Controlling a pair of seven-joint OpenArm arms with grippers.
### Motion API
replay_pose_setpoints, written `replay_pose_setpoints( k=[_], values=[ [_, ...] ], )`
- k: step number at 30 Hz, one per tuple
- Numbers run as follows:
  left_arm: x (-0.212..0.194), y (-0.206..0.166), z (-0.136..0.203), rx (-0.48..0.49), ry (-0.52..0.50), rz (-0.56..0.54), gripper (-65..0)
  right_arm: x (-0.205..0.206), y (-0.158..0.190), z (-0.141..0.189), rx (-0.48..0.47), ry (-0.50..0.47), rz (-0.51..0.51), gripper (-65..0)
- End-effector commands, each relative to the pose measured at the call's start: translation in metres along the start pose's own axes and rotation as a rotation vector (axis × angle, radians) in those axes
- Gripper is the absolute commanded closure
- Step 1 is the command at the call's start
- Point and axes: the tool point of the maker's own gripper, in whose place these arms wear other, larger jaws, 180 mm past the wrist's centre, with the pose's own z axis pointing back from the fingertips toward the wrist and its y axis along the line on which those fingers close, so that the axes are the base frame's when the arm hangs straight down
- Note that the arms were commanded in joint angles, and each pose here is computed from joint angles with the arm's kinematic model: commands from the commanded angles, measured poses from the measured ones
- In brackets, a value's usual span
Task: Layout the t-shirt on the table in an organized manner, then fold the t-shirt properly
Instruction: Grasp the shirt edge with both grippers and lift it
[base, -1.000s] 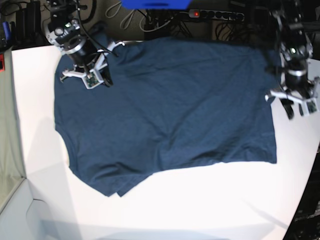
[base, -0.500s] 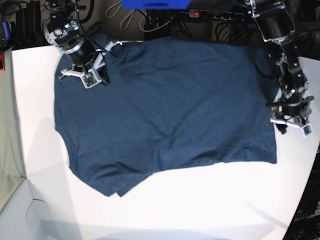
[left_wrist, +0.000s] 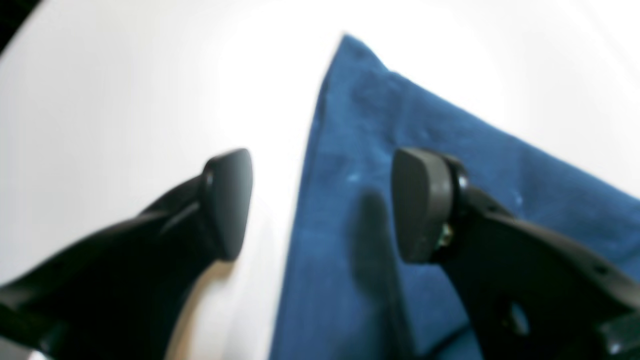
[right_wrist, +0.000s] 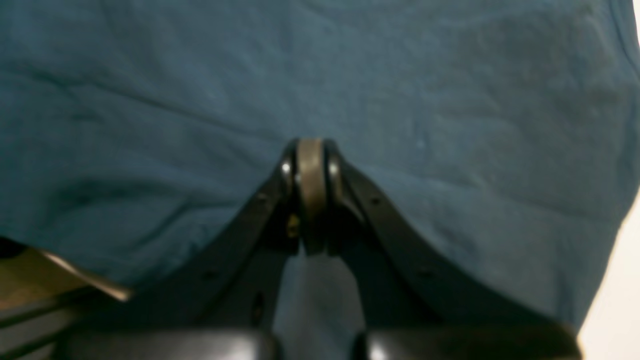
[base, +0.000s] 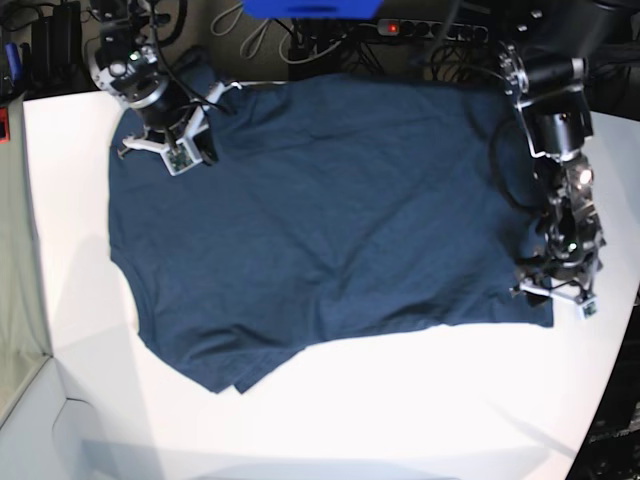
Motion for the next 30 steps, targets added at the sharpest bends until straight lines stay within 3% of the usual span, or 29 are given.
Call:
replay_pose_setpoints(
  k=[1,9,16,21,23,27,30],
  values=[
    [0.033,-0.001,-0.001,0.000,-0.096,-0.006,-42.3,0.014,-0.004,0.001,-0.006,-0.053,0.005,0.0],
    [0.034,0.001,-0.003,0.008,-0.143,-0.006,-42.3,0.017,-0.016,0.002,-0.039,-0.060,0.002,0.0],
    [0.000,0.013,-0.011,0.027,-0.056,-0.003,-42.3,0.025,-0.019,-0.001,-0.043,-0.078,0.005,0.0],
    [0.002,0.009,-0.015,0.024,-0.047,0.006,-41.9,0.020,-0.020,-0.005,-0.043,-0.040,0.005,0.0],
    [-0.002,0.010,-0.015,0.027,-0.038,0.002,-38.0,0.022,-0.024,-0.008,-0.051,-0.024,0.009,0.0],
    [-0.002,0.009,-0.021,0.029,-0.017,0.014,-17.8,0.022,-0.026,-0.008,-0.054,-0.011,0.011,0.0],
    [-0.004,0.009,-0.022,0.030,-0.008,0.019,-10.6,0.022,-0.026,-0.008,-0.054,-0.013,0.012,0.0]
  ],
)
